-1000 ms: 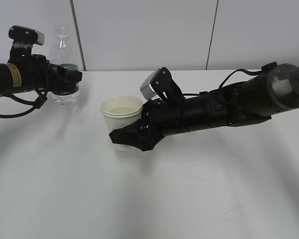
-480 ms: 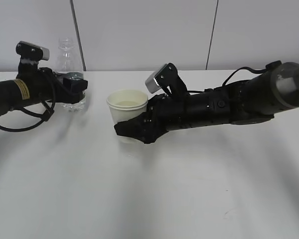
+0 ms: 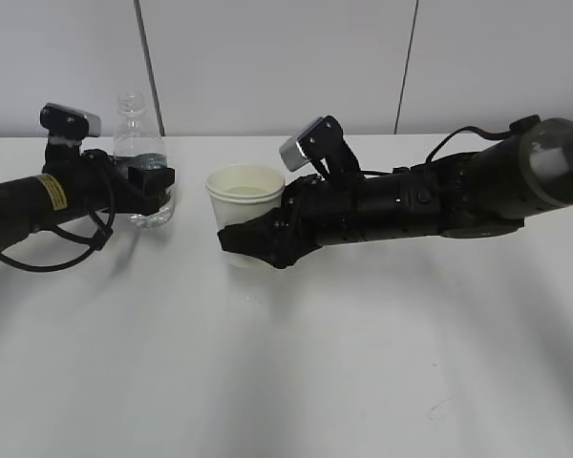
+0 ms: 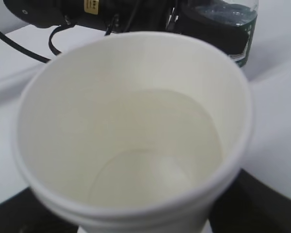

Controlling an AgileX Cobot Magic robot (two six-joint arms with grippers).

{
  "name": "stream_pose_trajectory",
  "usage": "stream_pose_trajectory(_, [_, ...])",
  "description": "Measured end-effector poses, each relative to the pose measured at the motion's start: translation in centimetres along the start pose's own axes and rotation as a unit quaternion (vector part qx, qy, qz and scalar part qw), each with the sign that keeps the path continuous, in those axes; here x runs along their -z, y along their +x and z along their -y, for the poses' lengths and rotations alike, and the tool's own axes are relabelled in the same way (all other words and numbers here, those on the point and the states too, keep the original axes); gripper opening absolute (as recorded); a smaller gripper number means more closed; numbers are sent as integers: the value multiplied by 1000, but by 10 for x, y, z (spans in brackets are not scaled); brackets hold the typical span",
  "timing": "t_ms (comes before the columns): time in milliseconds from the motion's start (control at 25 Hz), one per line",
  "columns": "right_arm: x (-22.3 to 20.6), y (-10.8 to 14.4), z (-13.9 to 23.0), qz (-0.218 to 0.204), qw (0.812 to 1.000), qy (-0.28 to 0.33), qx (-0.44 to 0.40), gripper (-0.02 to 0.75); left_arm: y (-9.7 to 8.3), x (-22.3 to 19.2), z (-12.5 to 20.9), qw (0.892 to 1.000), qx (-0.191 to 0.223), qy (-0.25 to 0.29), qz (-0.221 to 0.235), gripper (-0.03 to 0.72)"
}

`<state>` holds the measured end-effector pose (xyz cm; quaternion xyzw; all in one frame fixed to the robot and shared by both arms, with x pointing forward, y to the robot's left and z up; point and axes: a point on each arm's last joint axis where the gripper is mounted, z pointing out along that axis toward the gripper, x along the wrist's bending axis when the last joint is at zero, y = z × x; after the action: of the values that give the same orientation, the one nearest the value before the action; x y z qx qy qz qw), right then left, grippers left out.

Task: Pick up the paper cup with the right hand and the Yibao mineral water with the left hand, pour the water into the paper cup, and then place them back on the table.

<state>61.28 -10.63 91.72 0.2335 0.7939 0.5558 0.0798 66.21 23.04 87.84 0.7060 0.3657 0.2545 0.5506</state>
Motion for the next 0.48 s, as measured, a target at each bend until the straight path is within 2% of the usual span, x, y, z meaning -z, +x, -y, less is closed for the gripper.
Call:
stream_pose_trajectory(200, [0, -1, -1, 5, 1000, -5, -7, 532, 0, -1, 1, 1000, -2, -6, 3, 350])
stream_pose_trajectory(480, [0, -10, -2, 53, 998, -14, -26, 532, 0, -1, 2, 1000, -4, -5, 3, 350])
